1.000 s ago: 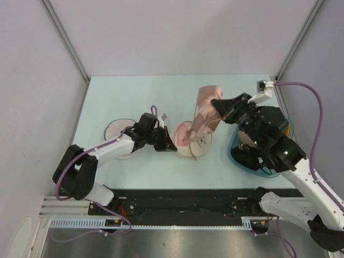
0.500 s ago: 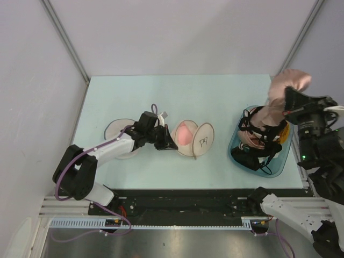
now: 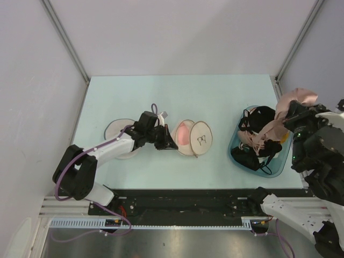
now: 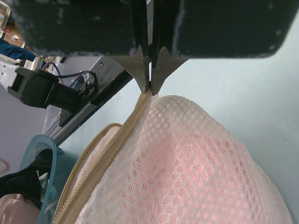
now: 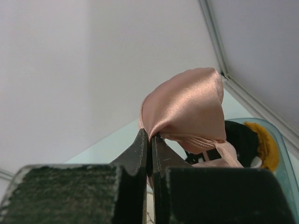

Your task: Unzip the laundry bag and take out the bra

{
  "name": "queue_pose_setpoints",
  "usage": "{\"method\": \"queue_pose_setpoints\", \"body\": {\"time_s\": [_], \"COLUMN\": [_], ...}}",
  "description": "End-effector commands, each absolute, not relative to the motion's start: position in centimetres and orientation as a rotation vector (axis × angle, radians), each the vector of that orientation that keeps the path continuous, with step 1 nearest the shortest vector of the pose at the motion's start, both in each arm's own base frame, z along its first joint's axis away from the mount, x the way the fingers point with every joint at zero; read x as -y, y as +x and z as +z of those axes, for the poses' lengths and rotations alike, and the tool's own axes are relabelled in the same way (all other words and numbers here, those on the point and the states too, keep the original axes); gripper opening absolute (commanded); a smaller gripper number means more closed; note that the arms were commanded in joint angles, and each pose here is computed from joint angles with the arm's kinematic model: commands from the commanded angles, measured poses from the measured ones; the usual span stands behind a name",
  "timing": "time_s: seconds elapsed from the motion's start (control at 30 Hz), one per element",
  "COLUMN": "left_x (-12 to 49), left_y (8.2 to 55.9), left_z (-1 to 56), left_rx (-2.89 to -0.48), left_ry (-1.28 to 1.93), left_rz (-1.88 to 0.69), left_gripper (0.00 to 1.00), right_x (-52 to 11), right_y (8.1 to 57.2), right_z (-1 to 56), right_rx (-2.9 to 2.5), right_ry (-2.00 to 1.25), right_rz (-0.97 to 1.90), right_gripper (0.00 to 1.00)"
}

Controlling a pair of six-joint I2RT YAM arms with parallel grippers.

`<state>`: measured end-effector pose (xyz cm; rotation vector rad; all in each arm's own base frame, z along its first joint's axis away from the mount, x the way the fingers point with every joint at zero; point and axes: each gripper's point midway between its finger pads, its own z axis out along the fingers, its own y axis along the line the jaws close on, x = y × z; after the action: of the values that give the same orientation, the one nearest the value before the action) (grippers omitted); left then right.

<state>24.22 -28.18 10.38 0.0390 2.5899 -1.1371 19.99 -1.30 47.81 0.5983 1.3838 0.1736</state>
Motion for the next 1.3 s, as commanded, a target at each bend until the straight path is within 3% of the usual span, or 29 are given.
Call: {"method": "queue_pose_setpoints", "body": {"time_s": [0.0,0.17,0.63,0.97,1.1,1.17,1.2,1.27], "left_x": [28.7,28.6,28.6,28.5,28.0,28.1,28.0,28.1], "left_y": [24.9,24.9,24.7,24.3,24.5,24.8,24.9,24.9], "left_z": [12.7,12.6,11.7,12.1,12.4,12.9,13.0,13.1], "left_rx": [-2.516,-2.519,-2.535,-2.527,-2.516,-2.497,-2.494,-2.489], "left_ry": [0.11,0.112,0.102,0.121,0.13,0.138,0.14,0.148], "left_rz": [-1.177,-1.173,-1.169,-1.184,-1.137,-1.133,-1.128,-1.127], "left_gripper": [0.01,0.0,0.01,0.01,0.0,0.0,0.0,0.0], "right_x": [2.1,1.0,0.4,1.7,1.0,0.8,0.6,0.3], "right_y": [20.4,22.1,26.9,29.0,29.0,28.8,28.7,28.1], "right_z": [44.5,39.2,16.2,7.7,9.4,12.4,13.8,17.0], "right_rx": [-1.426,-1.54,-2.065,-2.21,-2.186,-2.113,-2.085,-2.004], "right_ry": [0.663,0.666,0.828,0.876,0.856,0.825,0.819,0.795], "right_rz": [0.067,-0.008,-0.142,-0.295,-0.214,-0.137,-0.091,-0.015], "right_gripper": [0.0,0.0,0.0,0.0,0.0,0.23,0.42,0.52]}}
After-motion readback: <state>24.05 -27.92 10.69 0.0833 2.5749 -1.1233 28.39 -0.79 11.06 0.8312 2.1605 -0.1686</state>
